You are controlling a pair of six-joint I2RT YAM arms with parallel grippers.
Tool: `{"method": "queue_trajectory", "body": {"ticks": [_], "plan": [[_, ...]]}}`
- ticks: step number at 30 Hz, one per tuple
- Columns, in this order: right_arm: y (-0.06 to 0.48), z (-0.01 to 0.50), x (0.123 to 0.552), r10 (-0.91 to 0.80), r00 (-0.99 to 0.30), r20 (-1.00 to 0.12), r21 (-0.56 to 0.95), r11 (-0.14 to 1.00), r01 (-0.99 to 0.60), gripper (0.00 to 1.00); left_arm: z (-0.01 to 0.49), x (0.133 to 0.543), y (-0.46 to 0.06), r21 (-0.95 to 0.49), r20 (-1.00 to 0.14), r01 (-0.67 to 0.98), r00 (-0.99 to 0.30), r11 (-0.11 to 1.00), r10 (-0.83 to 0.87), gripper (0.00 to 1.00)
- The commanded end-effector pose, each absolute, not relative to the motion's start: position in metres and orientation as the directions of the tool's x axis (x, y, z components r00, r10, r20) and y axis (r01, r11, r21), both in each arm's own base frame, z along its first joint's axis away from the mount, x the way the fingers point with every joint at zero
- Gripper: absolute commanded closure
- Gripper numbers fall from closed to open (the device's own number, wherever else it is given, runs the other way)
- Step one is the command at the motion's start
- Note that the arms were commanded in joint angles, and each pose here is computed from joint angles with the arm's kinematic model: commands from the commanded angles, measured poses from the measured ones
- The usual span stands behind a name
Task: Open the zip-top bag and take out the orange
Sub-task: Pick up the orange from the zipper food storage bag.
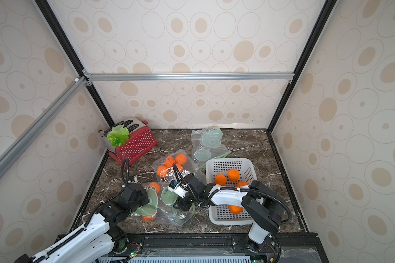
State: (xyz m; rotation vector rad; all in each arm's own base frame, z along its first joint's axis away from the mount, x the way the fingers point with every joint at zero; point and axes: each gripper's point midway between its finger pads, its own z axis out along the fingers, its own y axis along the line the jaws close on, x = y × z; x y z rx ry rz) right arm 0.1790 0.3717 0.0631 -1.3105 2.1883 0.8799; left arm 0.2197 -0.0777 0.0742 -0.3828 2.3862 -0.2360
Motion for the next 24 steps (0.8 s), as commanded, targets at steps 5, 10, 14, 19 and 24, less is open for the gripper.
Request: {"method": "queue_trajectory", "body": {"ticks": [5, 10, 14, 19, 24], "plan": [[0.369, 0.067, 0.180, -0.599, -0.382, -0.704, 0.225, 0.323, -0.919, 0.51, 0.145, 0.224, -0.133, -0.474, -0.680, 0.123, -0.680, 0.872, -0.274, 1.00], [0.355, 0.063, 0.186, -0.612, -0.368, -0.700, 0.163, 0.365, -0.917, 0.46, 0.213, 0.218, -0.165, -0.575, -0.718, 0.320, -0.638, 0.753, -0.277, 1.00], [0.342, 0.053, 0.187, -0.624, -0.369, -0.688, 0.128, 0.397, -0.909, 0.44, 0.208, 0.218, -0.142, -0.510, -0.713, 0.216, -0.648, 0.832, -0.268, 1.00], [0.331, 0.039, 0.186, -0.658, -0.387, -0.646, 0.111, 0.420, -0.901, 0.44, 0.167, 0.220, -0.099, -0.338, -0.686, -0.003, -0.683, 0.941, -0.249, 1.00], [0.326, 0.029, 0.187, -0.698, -0.377, -0.609, 0.083, 0.416, -0.905, 0.44, 0.154, 0.223, -0.092, -0.314, -0.671, -0.069, -0.690, 0.947, -0.273, 1.00]]}}
